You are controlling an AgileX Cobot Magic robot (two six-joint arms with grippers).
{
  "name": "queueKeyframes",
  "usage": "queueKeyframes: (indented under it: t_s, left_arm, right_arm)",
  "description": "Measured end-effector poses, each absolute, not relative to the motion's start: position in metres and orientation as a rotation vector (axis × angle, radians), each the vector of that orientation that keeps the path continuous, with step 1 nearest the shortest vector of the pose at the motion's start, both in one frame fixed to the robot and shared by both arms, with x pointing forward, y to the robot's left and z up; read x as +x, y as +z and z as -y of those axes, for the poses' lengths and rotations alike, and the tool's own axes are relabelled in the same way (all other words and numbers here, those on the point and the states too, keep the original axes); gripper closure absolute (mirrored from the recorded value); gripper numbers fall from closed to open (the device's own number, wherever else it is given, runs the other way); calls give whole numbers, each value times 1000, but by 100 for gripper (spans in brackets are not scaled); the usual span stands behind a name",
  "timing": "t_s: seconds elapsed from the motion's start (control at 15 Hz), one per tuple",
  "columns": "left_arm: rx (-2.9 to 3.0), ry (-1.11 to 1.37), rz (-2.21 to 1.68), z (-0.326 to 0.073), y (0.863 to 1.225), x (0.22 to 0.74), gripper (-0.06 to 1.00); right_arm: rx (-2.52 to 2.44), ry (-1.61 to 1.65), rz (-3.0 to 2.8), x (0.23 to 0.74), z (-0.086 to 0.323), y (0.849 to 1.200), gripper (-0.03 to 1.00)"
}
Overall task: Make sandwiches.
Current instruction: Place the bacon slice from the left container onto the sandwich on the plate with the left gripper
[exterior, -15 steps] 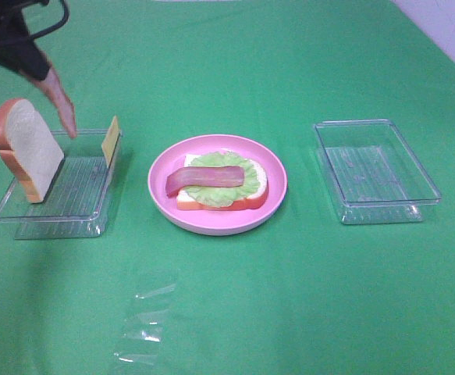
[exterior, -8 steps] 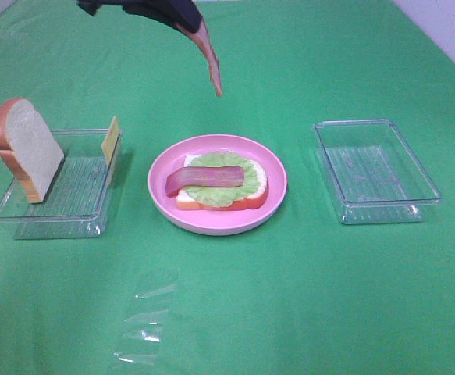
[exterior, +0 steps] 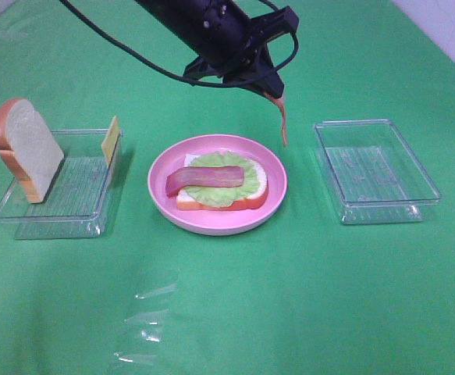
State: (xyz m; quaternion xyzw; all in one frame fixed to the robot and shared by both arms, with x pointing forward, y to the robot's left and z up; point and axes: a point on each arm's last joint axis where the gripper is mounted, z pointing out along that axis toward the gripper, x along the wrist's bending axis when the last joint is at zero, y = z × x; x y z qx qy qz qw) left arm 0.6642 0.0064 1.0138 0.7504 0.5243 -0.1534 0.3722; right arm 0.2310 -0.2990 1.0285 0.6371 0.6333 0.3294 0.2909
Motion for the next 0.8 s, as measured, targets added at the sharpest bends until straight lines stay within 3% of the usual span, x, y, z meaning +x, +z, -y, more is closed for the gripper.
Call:
queueKeyframes:
  t_s: [0.8]
  left_arm:
    - [2164,-414,-1401,-9,960,662,94]
  right_arm:
    - [1699,878,-1689,231,299,1028,-1]
